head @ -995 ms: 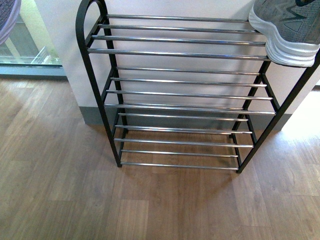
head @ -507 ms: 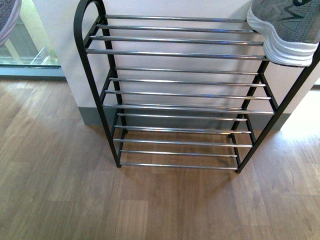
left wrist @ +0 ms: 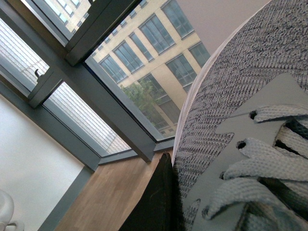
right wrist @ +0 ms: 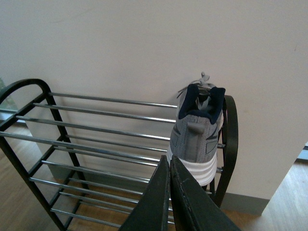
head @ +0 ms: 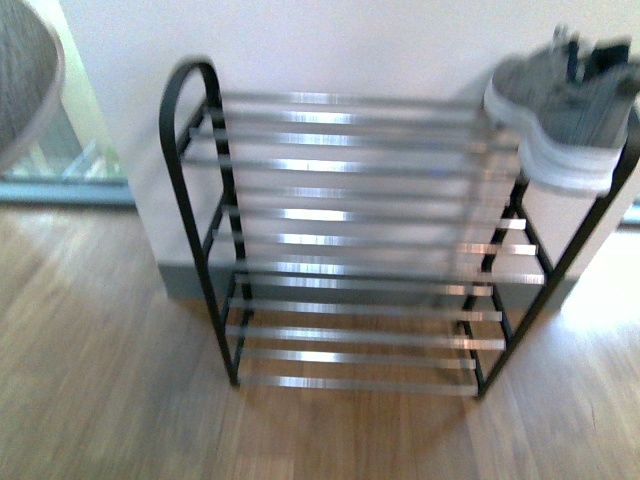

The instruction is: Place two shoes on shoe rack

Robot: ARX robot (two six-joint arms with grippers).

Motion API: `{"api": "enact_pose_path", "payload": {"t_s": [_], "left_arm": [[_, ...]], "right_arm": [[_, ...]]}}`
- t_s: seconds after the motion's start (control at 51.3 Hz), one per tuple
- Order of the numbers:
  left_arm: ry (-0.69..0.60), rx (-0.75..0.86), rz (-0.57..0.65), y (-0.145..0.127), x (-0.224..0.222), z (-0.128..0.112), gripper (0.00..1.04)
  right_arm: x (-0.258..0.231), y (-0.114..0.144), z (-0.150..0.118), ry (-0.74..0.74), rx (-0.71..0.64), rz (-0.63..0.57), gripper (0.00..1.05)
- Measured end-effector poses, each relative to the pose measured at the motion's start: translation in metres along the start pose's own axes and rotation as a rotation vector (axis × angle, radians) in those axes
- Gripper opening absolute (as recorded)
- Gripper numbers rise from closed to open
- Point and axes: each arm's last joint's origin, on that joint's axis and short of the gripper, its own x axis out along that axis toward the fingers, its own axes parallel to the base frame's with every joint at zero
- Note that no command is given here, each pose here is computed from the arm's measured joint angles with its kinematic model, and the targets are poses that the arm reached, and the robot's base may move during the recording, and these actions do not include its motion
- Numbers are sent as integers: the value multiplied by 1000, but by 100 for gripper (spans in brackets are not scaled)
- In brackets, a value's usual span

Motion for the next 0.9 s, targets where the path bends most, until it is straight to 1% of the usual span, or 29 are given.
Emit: {"api": "enact_pose_path", "payload": {"t_s": [0.312,0.39,0.468,0.897], "left_arm": [[0,0,0,0,0,0,3],[0,0,0,0,0,0,3],[-1,0,-1,0,0,0,3],[0,0,0,0,0,0,3]], "right_arm": [[-34,11,-19,-6,-1,-3,2],[-40,17,-23,-5,-1,-24,2],[-48,22,-27,-4,-2,0,2],[-74,23,-38,-4,-2,-4,2]]}}
